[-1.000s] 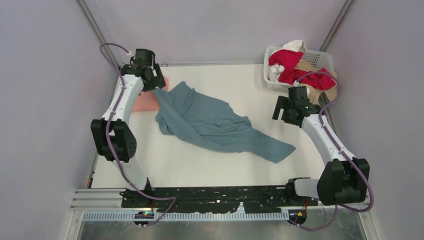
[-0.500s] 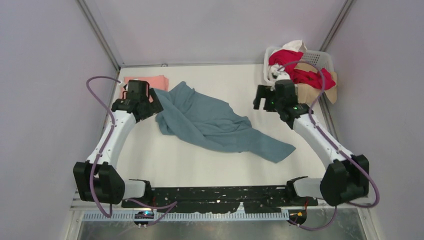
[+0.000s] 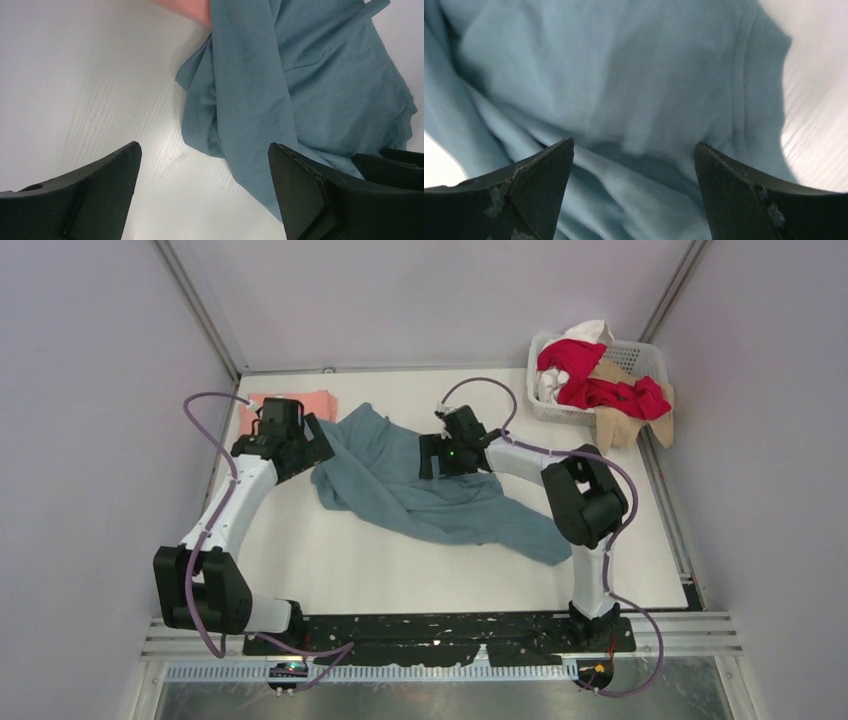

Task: Fold and stack the t-shirts
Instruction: Flatten out the tshirt

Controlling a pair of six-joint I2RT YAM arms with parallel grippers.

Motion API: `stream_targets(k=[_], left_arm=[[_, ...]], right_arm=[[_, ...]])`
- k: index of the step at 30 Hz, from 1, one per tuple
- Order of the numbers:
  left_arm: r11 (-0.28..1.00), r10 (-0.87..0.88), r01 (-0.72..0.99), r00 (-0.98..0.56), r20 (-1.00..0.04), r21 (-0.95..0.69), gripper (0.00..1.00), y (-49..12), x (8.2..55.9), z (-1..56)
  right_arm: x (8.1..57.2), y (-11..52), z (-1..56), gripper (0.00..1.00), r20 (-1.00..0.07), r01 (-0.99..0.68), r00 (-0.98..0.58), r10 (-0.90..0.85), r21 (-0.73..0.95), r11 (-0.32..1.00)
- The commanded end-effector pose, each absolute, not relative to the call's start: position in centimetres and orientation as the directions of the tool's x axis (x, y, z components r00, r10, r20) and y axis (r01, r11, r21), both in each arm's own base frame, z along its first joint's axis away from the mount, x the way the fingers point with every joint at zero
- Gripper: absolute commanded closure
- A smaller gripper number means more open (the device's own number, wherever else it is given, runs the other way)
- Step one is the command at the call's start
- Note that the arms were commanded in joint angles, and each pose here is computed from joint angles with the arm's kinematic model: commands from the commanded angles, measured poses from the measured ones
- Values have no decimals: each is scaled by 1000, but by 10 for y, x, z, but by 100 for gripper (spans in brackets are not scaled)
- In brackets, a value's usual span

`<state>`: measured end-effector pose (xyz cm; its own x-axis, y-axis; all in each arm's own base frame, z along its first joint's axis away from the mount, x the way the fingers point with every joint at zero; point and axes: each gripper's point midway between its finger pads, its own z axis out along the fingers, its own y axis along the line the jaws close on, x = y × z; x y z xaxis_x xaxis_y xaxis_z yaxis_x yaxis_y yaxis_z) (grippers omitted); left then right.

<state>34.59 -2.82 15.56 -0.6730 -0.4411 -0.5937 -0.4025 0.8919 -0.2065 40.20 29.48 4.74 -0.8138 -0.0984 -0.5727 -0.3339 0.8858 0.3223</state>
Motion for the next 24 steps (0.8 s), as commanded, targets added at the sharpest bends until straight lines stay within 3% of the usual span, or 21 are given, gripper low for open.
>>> stream_targets(k=[1, 4, 9, 14, 16, 19, 24], left_arm=[[889, -451, -383, -650, -612, -249, 0, -34, 358, 161], [894, -445, -363, -658, -608, -263, 0, -39, 360, 162], [899, -439, -326, -673, -595, -294, 0, -49, 369, 164], [908, -418, -307, -700, -579, -285, 0, -59, 381, 162], [915, -401, -289, -714, -574, -281, 0, -65, 388, 161], [921, -386, -265, -731, -563, -286, 1, -77, 402, 162], [924, -347, -181, -768, -538, -337, 0, -114, 441, 161]], right_arm=[[373, 277, 40, 5, -516, -249, -856, -43, 338, 908], [336, 242, 29, 5, -473, -173, -881, -14, 293, 940], [219, 168, -15, 5, -249, -11, -968, 40, 202, 979], [164, 135, 1, 5, -200, 56, -975, 94, 185, 981], [167, 128, 23, 5, -252, 67, -961, 109, 171, 983], [191, 117, 64, 5, -415, 12, -908, 65, 130, 991], [279, 149, 141, 5, -694, -67, -712, 105, 216, 974]])
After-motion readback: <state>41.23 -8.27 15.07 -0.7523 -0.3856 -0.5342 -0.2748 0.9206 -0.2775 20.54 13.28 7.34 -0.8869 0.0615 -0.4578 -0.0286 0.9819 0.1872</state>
